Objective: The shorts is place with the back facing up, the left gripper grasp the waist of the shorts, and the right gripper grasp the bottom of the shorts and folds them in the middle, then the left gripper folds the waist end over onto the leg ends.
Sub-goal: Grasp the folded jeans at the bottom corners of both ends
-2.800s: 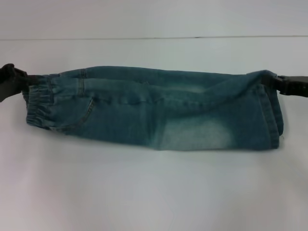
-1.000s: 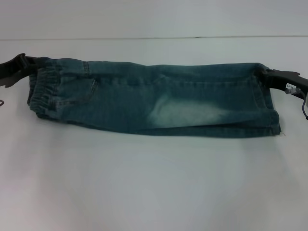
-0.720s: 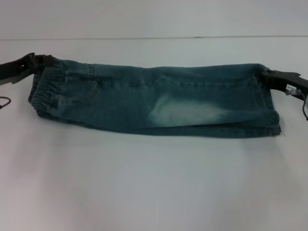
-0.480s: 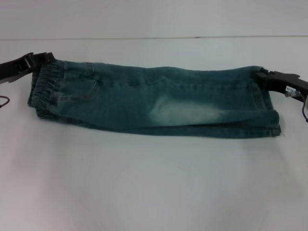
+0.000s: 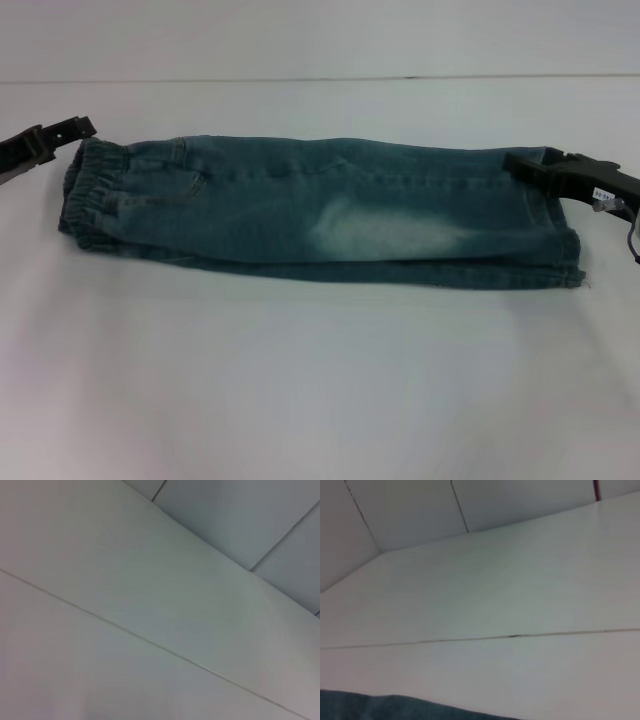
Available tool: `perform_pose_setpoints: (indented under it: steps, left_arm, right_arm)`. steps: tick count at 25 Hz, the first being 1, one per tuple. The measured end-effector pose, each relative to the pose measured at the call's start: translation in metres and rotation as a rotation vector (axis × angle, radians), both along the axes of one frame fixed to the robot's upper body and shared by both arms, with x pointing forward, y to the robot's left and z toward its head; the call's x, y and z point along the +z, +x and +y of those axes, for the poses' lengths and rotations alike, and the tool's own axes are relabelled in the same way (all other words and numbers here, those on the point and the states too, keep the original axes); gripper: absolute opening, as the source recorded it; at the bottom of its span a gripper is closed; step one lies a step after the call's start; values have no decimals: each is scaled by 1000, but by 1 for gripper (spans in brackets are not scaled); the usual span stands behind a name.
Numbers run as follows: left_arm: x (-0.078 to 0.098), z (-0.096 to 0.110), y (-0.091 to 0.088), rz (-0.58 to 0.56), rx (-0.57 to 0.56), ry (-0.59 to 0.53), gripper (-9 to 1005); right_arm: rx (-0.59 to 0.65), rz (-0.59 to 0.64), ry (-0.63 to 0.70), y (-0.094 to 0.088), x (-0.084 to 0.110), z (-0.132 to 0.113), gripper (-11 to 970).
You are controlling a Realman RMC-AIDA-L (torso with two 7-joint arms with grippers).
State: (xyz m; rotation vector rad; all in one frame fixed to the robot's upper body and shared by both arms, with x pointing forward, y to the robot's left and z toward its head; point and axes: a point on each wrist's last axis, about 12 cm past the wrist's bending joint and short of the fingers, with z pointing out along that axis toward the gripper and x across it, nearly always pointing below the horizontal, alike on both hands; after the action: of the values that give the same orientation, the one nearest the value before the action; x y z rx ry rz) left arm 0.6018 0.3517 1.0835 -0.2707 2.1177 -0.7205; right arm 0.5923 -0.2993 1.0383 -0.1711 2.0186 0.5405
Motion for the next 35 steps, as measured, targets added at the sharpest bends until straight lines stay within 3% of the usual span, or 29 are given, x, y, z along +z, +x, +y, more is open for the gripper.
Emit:
perform_pose_setpoints:
  steps: [3, 10, 15, 20, 25, 29, 35]
  left_arm:
    - [1, 5, -5, -3, -10, -2, 757]
    - [9, 16, -20, -44, -78, 0, 936]
    - [8, 22, -32, -52, -121, 23, 932]
    - [7, 25, -39, -47, -149, 31, 924]
    - [10, 27, -45, -56, -211, 64, 916]
    - [12, 26, -44, -32, -279, 163, 909]
    - [9, 15, -27, 5, -326, 316, 899]
  right_arm:
    - [-2, -29, 55, -5, 5, -6, 723]
    - [46, -154, 262, -27, 33, -35, 719]
    - [319, -287, 317, -47, 71, -38, 716]
    - [672, -234, 226, -64, 90, -25, 713]
    - [852, -111, 94, -74, 85, -11, 708]
    - [848, -53, 60, -75, 74, -6, 709]
    - [844, -38, 57, -71, 68, 2, 709]
